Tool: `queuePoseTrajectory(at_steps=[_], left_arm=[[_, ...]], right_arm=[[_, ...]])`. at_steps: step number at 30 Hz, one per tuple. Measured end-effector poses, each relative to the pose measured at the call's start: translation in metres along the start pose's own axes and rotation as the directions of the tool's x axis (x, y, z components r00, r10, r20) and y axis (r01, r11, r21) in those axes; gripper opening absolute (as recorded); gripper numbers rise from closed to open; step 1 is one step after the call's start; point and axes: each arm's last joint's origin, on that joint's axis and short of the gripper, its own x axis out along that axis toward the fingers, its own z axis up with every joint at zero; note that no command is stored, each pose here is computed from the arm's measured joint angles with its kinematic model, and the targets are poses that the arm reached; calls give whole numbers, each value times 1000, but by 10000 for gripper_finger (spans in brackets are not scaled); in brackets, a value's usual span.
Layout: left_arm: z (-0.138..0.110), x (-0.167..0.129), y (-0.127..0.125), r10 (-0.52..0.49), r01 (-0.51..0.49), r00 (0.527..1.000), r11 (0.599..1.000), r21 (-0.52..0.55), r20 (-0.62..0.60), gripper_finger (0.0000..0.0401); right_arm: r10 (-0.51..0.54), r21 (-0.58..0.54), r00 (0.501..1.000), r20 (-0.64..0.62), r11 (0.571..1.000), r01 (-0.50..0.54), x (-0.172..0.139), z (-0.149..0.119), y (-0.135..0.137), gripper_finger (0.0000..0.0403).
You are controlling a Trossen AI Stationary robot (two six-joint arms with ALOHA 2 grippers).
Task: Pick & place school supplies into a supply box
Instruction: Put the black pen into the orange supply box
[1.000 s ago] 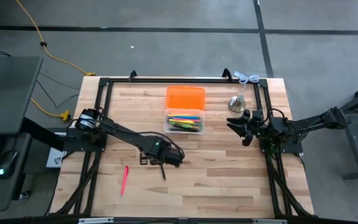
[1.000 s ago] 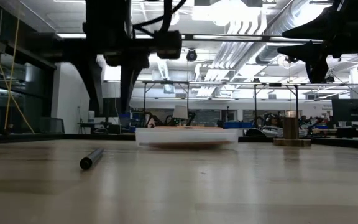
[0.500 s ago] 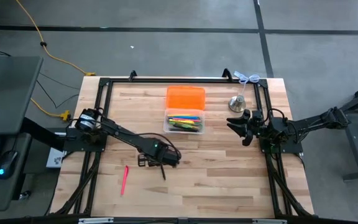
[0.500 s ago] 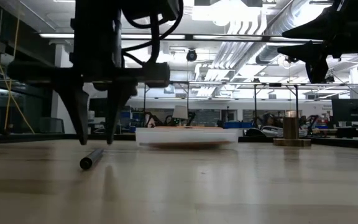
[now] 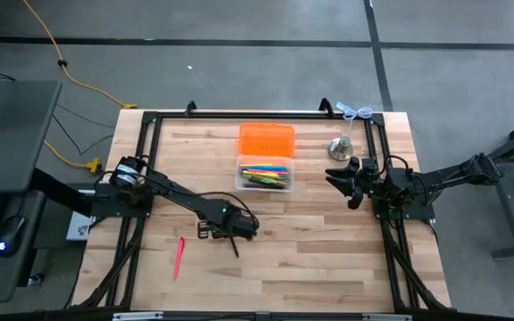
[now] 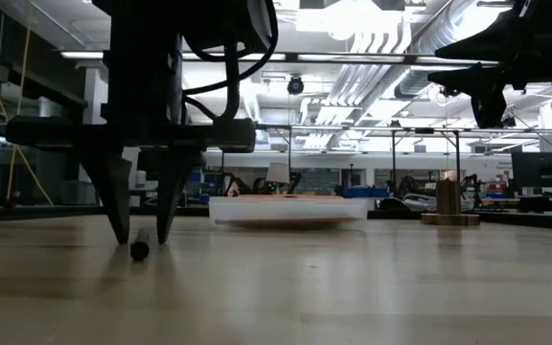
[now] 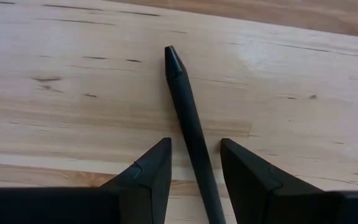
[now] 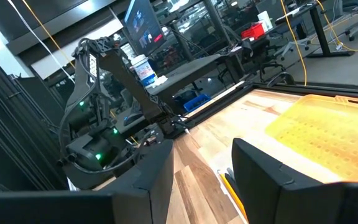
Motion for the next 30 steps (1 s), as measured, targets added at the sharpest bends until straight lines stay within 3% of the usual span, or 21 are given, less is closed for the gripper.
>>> queuePoseTrajectory(at_steps=[11,25,30], left_arm=[[-1,9,0,30,-30,1000,1000,0,-8,159],[0,10,0,24,-24,999,1000,0,25,40],[0,10,0,17,-17,999,1000,1,45,25]], right_arm=[[0,0,1000,0,1000,0,0,0,0,140],[0,0,1000,0,1000,0,0,0,0,140],[0,0,1000,0,1000,0,0,0,0,140]])
